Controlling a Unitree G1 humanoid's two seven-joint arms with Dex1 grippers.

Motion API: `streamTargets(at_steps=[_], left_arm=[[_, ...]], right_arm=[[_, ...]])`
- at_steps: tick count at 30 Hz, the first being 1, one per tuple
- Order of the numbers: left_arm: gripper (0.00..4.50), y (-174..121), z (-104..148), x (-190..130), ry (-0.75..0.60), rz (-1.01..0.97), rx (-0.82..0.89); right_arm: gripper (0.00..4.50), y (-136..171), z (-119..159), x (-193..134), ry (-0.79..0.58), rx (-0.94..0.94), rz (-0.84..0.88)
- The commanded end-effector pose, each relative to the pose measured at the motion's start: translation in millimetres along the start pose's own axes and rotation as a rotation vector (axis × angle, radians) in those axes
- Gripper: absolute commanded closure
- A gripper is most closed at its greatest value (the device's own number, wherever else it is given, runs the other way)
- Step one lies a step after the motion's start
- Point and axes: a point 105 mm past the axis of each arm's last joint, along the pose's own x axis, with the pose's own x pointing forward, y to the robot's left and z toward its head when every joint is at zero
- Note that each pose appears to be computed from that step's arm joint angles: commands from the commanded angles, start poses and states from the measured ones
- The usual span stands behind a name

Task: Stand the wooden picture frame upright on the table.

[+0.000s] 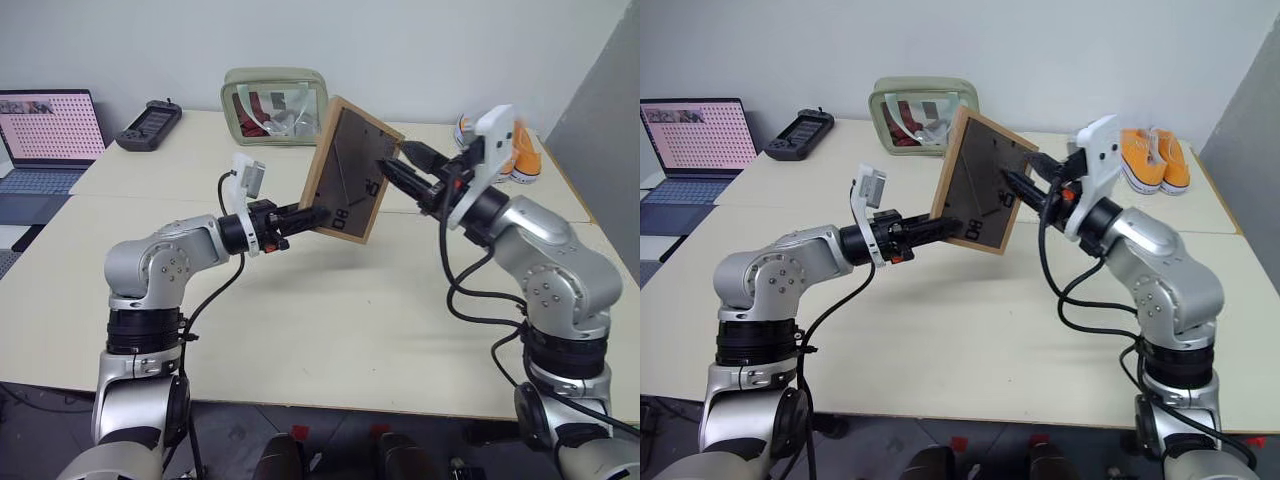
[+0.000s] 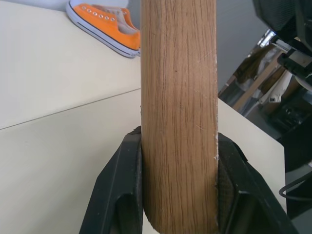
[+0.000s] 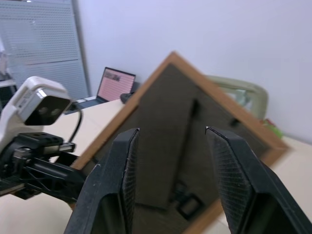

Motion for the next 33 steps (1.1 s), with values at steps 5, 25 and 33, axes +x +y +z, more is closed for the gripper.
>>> streamTargets(at_steps=[5, 25, 33], left_arm=[[3.2, -31, 19, 2, -0.046, -0.122, 0.081], [3.2, -10, 17, 9, -0.057, -0.063, 0.05], [3.2, 22, 15, 13, -0.043, 0.023, 0.045]], right_arm=[[2.25, -4, 0, 9, -0.04, -0.013, 0.0], [2.25, 15, 14, 16, -0.102, 0.019, 0.037], [2.25, 15, 14, 5, -0.088, 0.028, -0.009]])
